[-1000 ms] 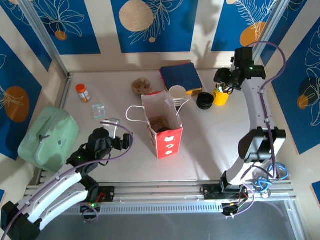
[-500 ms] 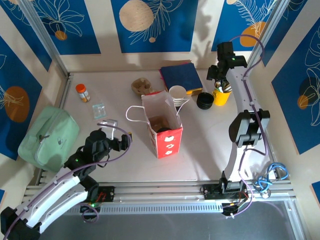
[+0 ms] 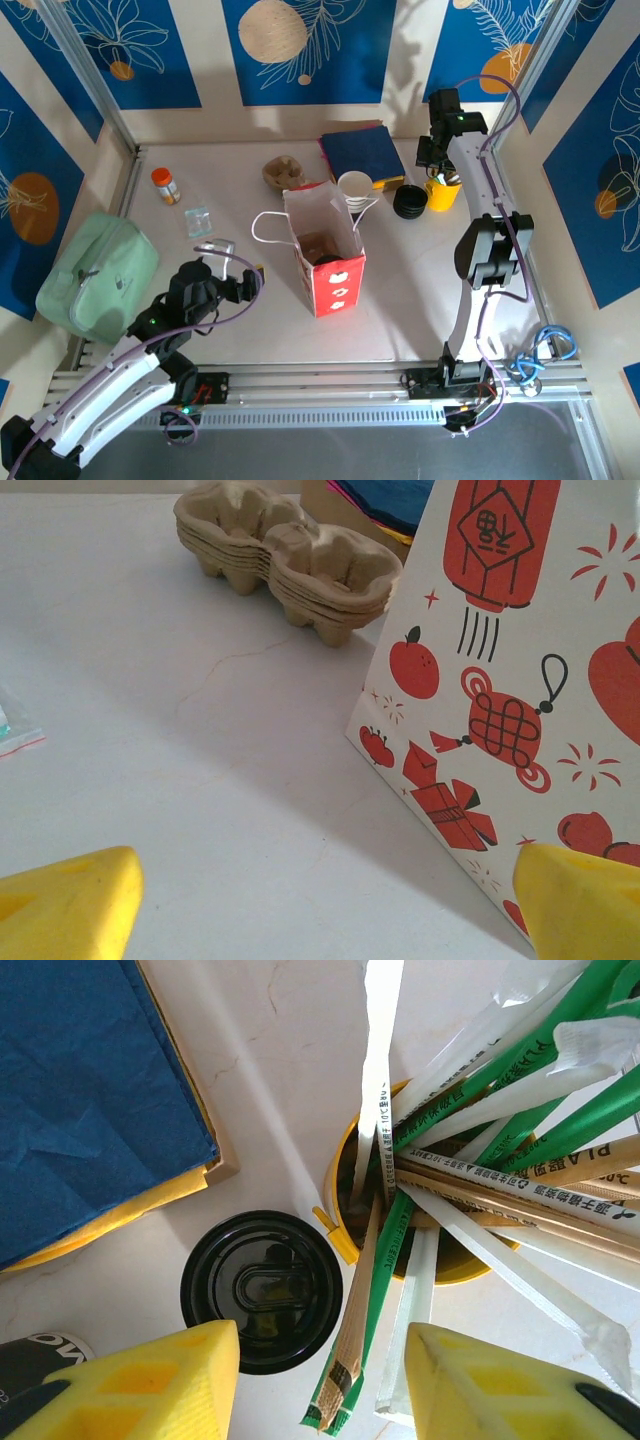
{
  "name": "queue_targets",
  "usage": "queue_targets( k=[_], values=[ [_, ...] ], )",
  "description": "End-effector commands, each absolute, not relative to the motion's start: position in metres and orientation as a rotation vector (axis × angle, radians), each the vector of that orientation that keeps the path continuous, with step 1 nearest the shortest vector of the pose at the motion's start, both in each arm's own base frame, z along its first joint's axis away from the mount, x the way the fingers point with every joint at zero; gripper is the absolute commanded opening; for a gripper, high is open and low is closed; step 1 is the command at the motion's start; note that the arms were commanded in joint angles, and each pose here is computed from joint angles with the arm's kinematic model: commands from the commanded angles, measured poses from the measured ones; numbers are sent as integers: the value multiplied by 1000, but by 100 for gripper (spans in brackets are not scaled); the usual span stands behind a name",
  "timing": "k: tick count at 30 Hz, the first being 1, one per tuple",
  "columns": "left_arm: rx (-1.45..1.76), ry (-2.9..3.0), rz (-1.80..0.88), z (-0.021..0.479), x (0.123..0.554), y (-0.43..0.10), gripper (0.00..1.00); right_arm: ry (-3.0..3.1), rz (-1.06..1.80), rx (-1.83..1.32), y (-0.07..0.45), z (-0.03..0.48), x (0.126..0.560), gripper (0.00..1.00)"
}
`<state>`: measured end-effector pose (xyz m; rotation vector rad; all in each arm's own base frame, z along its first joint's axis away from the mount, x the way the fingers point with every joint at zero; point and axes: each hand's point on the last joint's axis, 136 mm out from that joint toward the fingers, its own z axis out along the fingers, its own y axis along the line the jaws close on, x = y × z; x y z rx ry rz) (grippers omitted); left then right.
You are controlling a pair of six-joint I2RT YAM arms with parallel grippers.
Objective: Pack the takeout coffee
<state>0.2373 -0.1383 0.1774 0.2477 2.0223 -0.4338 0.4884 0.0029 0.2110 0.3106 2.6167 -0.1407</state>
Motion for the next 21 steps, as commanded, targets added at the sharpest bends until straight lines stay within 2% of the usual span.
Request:
queue_targets(
  k=[1,7,14,18,21],
  values=[
    [245,2027,-445,174,236,-137,95,2628,-151,322,3,209,489,45],
    [247,2028,-449,174,236,-138,95,2637,-157,311,4,205,489,37],
    [260,2034,-475,172,236,-143,95,2643,-177,314,2,202,489,33],
    [263,2032,-477,173,236,-143,95,2660,-164,291,4,200,489,27],
    [265,2036,-479,173,236,-144,95,2678,-168,273,5,199,489,18]
  ],
)
